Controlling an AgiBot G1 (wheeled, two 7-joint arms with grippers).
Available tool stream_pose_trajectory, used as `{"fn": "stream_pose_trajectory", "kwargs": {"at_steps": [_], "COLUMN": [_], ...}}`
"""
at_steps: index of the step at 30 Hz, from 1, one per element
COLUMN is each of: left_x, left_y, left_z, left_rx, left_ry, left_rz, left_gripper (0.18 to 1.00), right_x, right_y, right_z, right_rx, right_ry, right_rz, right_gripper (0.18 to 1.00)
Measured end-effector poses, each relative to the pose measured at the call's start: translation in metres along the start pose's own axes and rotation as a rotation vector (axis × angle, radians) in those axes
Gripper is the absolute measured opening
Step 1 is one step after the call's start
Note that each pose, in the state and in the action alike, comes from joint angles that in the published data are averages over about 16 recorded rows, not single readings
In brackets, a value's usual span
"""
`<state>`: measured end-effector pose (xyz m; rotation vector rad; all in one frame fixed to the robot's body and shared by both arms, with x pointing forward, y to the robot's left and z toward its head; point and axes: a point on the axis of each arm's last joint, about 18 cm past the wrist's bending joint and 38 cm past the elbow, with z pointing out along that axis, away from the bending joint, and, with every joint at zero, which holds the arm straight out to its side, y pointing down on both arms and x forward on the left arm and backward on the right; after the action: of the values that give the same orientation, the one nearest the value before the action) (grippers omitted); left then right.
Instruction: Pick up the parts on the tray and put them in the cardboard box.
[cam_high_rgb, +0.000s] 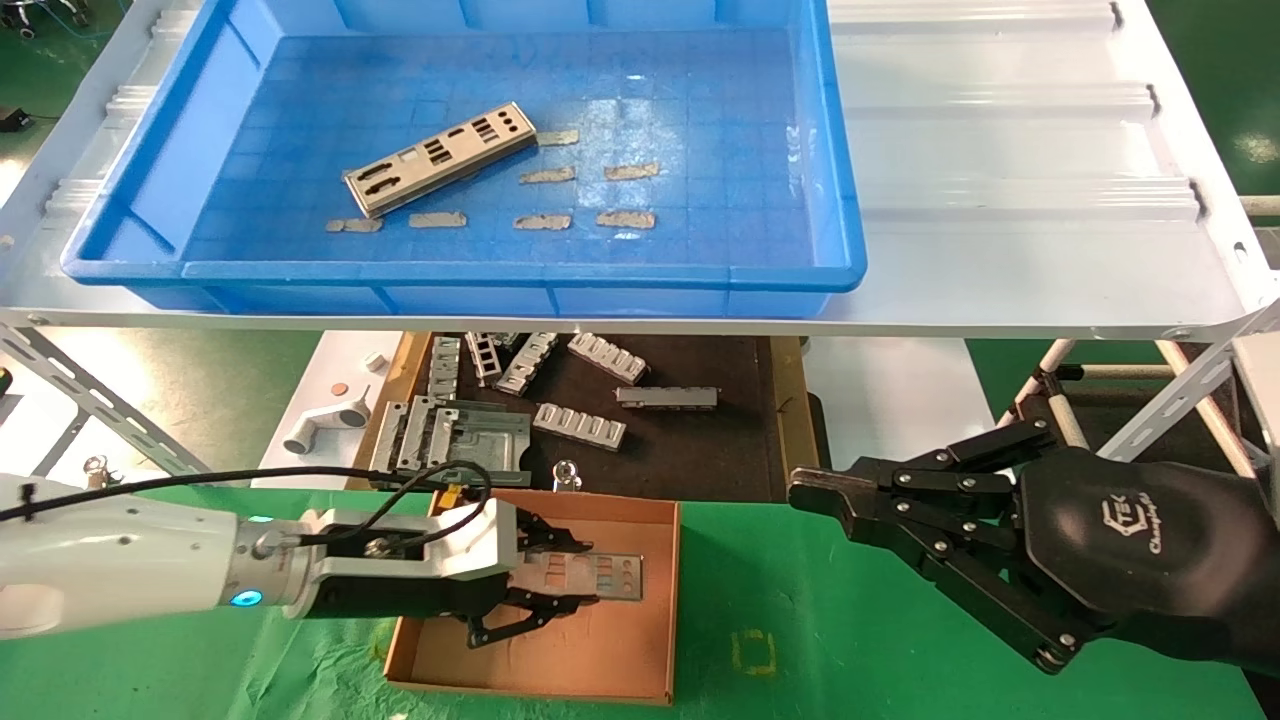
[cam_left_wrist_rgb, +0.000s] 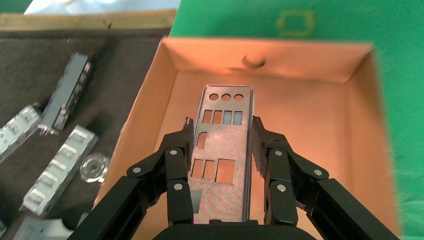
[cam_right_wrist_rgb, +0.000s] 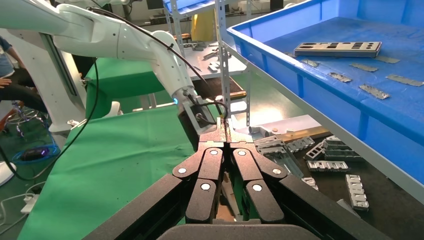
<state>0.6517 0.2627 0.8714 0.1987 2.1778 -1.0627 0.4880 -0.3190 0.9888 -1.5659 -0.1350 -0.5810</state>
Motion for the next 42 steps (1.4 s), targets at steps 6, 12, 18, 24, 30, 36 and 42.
{"fn": "stream_pose_trajectory", "kwargs": {"at_steps": [6,12,18,24,30,36,42], "left_x": [-0.003,-0.006,-0.010,-0.012,-0.011,-0.009,-0.006], "left_y": [0.007,0.012,0.013,0.010,0.002,-0.009,-0.023], "left_z": [0.009,0.011,0.007,-0.003,-0.013,-0.022,-0.035], "left_rx": [-0.016,-0.023,-0.015,0.012,0.063,0.128,0.203], "left_ry": [-0.009,-0.014,-0.018,-0.010,-0.006,-0.013,-0.017], "left_rz": [-0.016,-0.023,-0.025,-0.044,-0.080,-0.118,-0.153], "left_gripper": [0.446,0.467,0.518,0.601,0.710,0.820,0.911], "right_x": [0.000,0.000,0.000,0.000,0.000,0.000,0.000], "right_y": [0.000,0.000,0.000,0.000,0.000,0.000,0.000], "right_z": [0.000,0.000,0.000,0.000,0.000,0.000,0.000], "right_rx": [0.000,0.000,0.000,0.000,0.000,0.000,0.000], "right_ry": [0.000,0.000,0.000,0.000,0.000,0.000,0.000], "right_rz": [0.000,0.000,0.000,0.000,0.000,0.000,0.000], "right_gripper": [0.191,0.191,0.191,0.191,0.194,0.212,0.255]}}
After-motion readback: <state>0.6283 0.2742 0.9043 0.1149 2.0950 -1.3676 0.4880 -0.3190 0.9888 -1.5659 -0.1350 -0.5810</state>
